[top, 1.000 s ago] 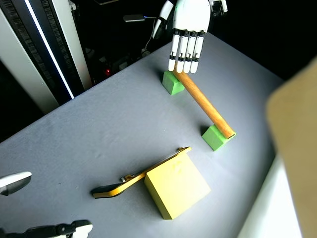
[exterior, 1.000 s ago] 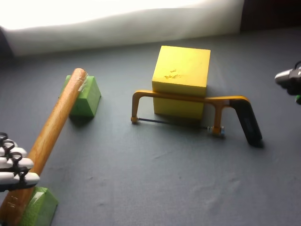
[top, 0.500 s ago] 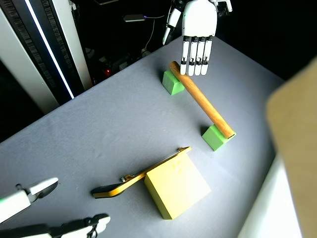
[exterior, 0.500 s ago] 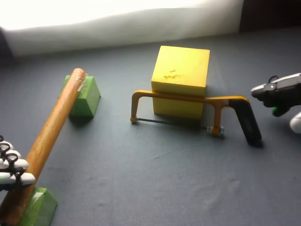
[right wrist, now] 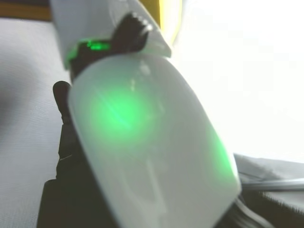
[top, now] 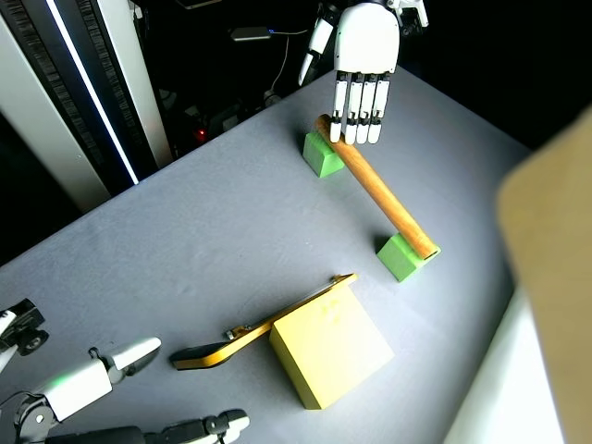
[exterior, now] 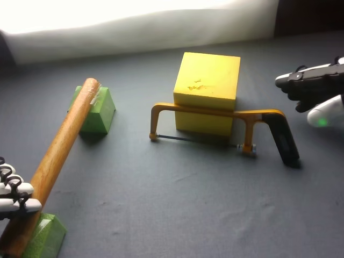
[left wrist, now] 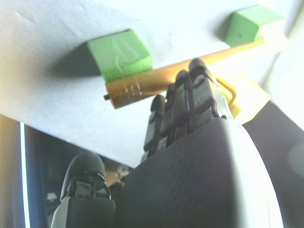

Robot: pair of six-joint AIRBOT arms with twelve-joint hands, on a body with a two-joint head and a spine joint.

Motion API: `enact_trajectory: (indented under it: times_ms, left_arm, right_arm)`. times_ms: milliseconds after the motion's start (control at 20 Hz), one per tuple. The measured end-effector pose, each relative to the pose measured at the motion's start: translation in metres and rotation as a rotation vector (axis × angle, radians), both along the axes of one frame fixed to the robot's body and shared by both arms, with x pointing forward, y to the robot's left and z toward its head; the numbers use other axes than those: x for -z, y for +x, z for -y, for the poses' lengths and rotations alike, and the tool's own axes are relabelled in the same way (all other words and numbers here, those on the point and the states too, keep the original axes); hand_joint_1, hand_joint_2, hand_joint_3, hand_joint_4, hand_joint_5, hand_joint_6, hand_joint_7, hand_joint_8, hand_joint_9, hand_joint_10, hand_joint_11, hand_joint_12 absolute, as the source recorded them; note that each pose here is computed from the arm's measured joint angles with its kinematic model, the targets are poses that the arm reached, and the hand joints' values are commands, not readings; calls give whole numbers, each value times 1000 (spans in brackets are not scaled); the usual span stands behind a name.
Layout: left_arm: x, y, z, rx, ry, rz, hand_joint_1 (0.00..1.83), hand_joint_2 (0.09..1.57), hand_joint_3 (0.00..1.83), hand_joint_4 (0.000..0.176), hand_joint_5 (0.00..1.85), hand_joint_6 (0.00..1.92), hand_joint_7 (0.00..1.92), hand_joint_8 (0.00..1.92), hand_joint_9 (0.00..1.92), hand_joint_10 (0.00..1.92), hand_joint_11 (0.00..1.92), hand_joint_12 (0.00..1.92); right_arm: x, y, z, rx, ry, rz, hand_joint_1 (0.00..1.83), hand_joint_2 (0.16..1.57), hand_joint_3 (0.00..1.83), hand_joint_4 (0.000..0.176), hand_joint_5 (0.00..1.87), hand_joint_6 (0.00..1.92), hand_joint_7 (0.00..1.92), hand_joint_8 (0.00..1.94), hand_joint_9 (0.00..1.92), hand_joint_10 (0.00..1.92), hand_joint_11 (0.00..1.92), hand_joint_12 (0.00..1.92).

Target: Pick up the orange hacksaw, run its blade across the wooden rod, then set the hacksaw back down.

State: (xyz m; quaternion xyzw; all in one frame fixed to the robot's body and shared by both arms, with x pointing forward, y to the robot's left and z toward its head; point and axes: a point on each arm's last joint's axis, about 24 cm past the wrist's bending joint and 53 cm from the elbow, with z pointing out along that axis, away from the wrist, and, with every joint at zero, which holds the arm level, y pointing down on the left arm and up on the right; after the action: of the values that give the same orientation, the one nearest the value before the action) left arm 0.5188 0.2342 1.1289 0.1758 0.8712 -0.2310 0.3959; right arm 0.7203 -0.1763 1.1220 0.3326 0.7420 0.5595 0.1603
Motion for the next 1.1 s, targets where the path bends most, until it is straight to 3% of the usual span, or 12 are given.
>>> enact_trajectory:
  times_ms: [250, 400, 550, 650, 850, 950, 1100]
  left_arm:
    - [0, 0, 0, -1, 1, 1, 0, 1247, 1, 0, 50, 2, 48, 3, 37, 5, 0, 128]
    - [0, 0, 0, -1, 1, 0, 0, 1249, 0, 0, 66, 0, 68, 0, 53, 1, 0, 195]
    - [0, 0, 0, -2, -2, 0, 0, 1247, 0, 0, 77, 1, 79, 1, 65, 3, 0, 203]
    - [0, 0, 0, -1, -3, 0, 0, 1247, 0, 0, 77, 1, 79, 1, 65, 3, 0, 203]
    - [0, 0, 0, -2, -2, 0, 0, 1249, 0, 0, 99, 4, 82, 5, 67, 4, 0, 224]
    - [0, 0, 0, -2, -2, 0, 0, 1256, 2, 0, 110, 5, 86, 4, 67, 2, 0, 248]
    - [0, 0, 0, -1, -3, 0, 0, 1258, 1, 0, 96, 3, 76, 1, 54, 2, 0, 198]
  right_arm:
    - [-2, -5, -16, 16, 73, -7, 1006, 1079, 5, 0, 73, 1, 38, 1, 82, 0, 0, 647]
    - [5, -10, -21, 13, 77, -24, 1022, 1059, 0, 0, 78, 2, 51, 4, 98, 5, 0, 664]
    - [11, -8, -22, 30, 74, -25, 1008, 1078, 1, 0, 61, 7, 32, 4, 67, 3, 0, 515]
    - [9, -6, -25, 46, 102, -21, 1008, 1078, 1, 0, 61, 7, 32, 4, 67, 3, 0, 515]
    - [9, -6, -36, 54, 137, -23, 993, 1077, 0, 0, 107, 6, 52, 4, 103, 5, 0, 741]
    - [13, -9, -42, 45, 135, -33, 976, 1073, 0, 0, 70, 4, 36, 1, 79, 4, 0, 626]
    - [20, -15, -52, 45, 128, -53, 993, 1076, 0, 0, 81, 8, 49, 5, 94, 9, 0, 604]
